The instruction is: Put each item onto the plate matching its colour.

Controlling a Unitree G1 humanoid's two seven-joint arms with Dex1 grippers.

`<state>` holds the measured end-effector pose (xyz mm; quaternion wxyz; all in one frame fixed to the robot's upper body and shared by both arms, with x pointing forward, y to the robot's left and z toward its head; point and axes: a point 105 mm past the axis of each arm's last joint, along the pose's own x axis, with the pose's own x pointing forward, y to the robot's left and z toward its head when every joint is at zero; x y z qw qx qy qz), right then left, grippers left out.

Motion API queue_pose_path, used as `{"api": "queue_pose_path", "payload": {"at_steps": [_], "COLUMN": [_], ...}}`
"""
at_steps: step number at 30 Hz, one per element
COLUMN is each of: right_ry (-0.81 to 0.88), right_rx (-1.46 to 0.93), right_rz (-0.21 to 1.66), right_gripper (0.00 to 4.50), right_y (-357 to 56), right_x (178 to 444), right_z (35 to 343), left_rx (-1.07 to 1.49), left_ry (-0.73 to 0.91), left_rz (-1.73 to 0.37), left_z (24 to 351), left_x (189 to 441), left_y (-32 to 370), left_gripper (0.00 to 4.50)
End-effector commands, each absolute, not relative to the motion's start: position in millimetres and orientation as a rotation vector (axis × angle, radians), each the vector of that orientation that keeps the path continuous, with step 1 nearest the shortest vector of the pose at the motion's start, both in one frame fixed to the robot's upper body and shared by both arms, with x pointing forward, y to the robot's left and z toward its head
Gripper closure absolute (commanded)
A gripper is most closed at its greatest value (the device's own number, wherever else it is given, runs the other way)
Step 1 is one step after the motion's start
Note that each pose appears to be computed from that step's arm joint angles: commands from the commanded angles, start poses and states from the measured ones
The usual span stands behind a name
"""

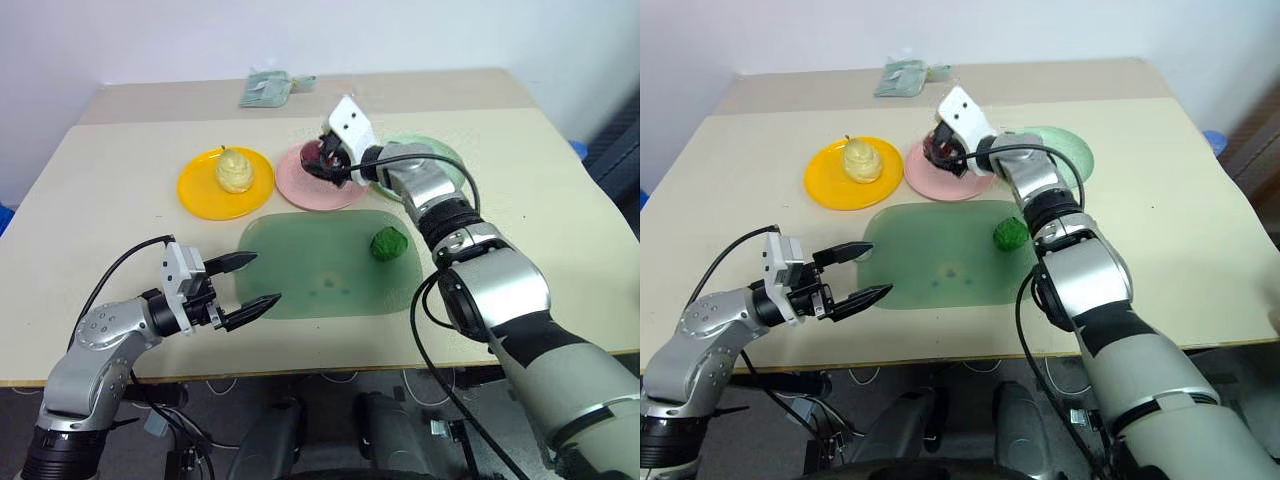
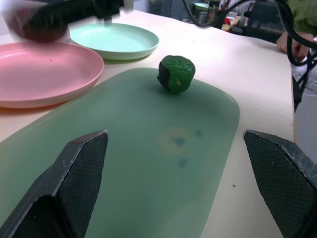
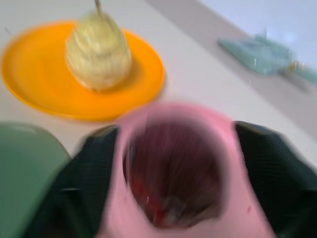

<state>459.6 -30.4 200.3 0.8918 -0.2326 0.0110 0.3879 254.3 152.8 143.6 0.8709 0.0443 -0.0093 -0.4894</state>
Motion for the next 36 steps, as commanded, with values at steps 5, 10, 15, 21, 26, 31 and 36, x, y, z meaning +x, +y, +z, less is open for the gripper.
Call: {"api": "queue_pose_path", "payload": {"at_steps": [5, 10, 15, 21, 26, 31, 36], "right_ry": [-0.124, -0.166, -0.083, 0.114, 0.225, 0.244, 0.260], "right_rx": [-0.477, -0.390, -0.346, -0.295, -0.194, -0.128, -0.101], "right_rz": [0.720, 0.757, 0.877, 0.894, 0.900, 0.893, 0.905], "right_gripper": [0.05, 0.05, 0.05, 0.05, 0.05, 0.05, 0.05], "right_y": [-35.3, -69.6, -117.6, -149.6, -148.5, -137.5, -130.7], "right_x": [465.9, 463.0, 438.2, 384.0, 344.7, 336.2, 335.2], "right_z": [239.4, 259.0, 242.3, 196.3, 169.2, 163.9, 162.7], "left_rx": [0.113, 0.110, 0.102, 0.105, 0.112, 0.113, 0.117], "left_ry": [-0.075, -0.078, -0.072, -0.073, -0.052, -0.044, -0.042], "left_rz": [-1.018, -1.030, -1.069, -1.109, -1.151, -1.170, -1.180], "left_z": [158.9, 160.2, 157.7, 158.1, 154.1, 153.2, 154.8], "left_x": [247.4, 248.6, 253.7, 260.8, 260.0, 260.4, 260.9], "left_y": [153.8, 151.2, 146.3, 143.8, 145.4, 147.9, 147.3], "left_gripper": [0.00, 0.00, 0.00, 0.00, 0.00, 0.00, 0.00]}}
